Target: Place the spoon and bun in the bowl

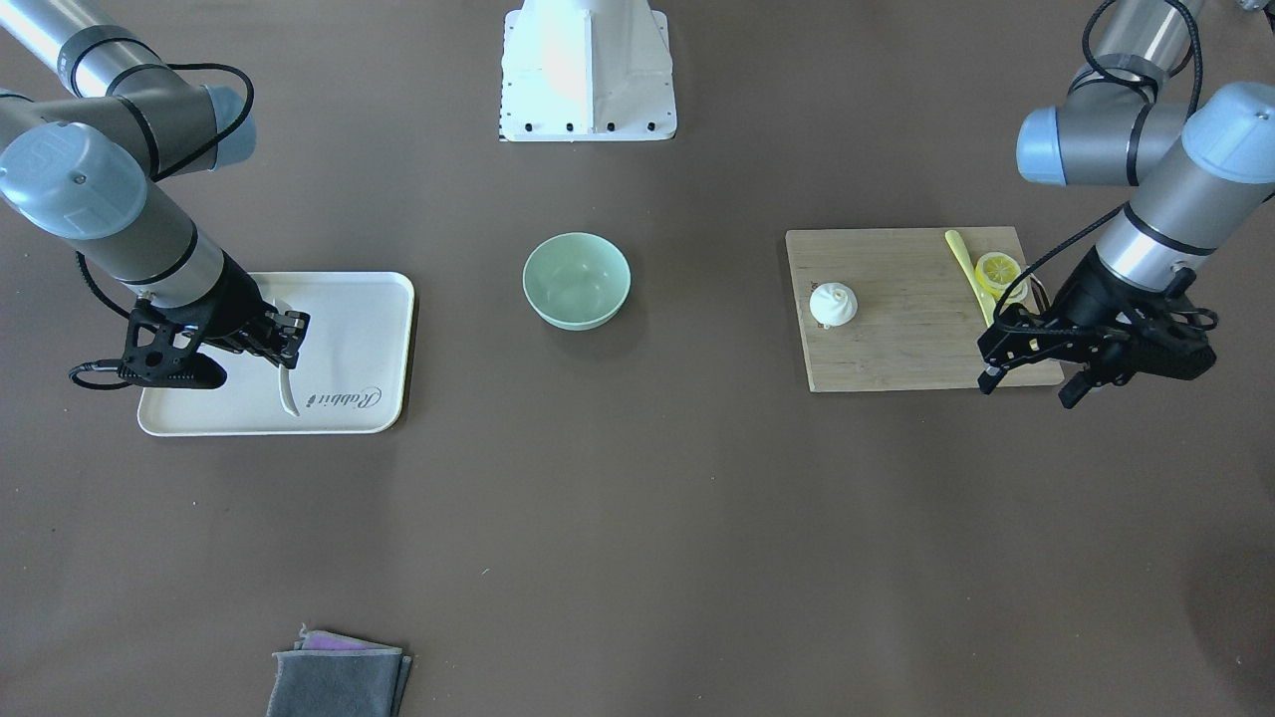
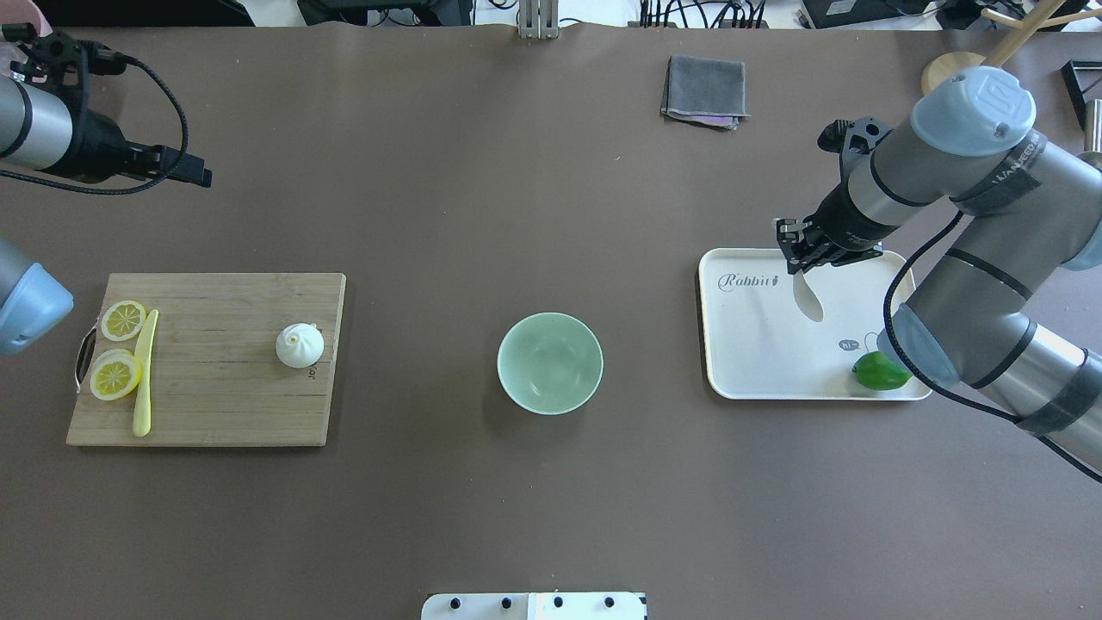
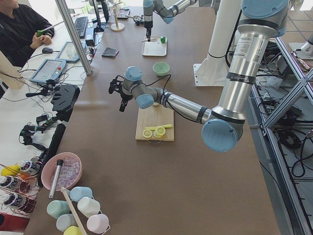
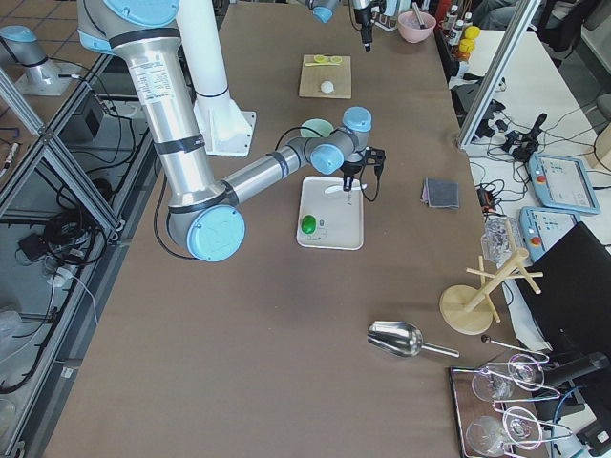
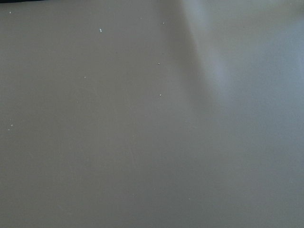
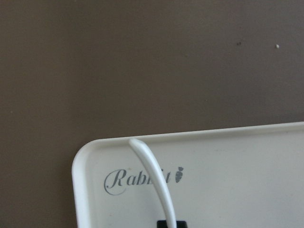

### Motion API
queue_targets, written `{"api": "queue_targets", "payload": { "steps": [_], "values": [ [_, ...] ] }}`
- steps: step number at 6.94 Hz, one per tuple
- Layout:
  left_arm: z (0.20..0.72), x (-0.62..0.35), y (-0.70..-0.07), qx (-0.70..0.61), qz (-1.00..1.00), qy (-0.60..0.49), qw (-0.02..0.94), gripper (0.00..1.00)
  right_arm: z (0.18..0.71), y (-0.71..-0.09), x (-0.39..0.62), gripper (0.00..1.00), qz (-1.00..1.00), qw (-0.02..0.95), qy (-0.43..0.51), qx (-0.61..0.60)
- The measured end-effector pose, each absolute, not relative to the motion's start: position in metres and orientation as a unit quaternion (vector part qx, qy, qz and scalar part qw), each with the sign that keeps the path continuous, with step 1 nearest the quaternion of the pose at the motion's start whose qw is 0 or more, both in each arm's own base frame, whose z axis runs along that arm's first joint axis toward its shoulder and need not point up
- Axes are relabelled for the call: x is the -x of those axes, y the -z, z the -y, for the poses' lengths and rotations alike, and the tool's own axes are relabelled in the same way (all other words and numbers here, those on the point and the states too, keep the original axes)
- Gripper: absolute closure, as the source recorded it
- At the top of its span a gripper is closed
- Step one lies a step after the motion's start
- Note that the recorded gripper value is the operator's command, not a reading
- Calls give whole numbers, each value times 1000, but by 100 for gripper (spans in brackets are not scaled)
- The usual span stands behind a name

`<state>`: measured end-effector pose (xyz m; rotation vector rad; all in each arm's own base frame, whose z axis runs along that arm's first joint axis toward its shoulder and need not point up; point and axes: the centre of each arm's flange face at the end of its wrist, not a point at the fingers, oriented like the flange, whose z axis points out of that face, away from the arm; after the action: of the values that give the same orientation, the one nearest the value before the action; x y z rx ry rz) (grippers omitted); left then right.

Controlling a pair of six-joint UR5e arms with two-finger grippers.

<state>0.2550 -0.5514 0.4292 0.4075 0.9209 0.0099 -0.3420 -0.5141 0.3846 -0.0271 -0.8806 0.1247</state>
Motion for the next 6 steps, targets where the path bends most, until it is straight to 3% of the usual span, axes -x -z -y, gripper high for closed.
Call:
{"api": "queue_targets", "payload": {
  "steps": [6],
  "values": [
    [413, -348, -415, -185, -460, -70, 866, 3, 501, -309, 382, 100, 465, 882, -70, 13]
  ]
}}
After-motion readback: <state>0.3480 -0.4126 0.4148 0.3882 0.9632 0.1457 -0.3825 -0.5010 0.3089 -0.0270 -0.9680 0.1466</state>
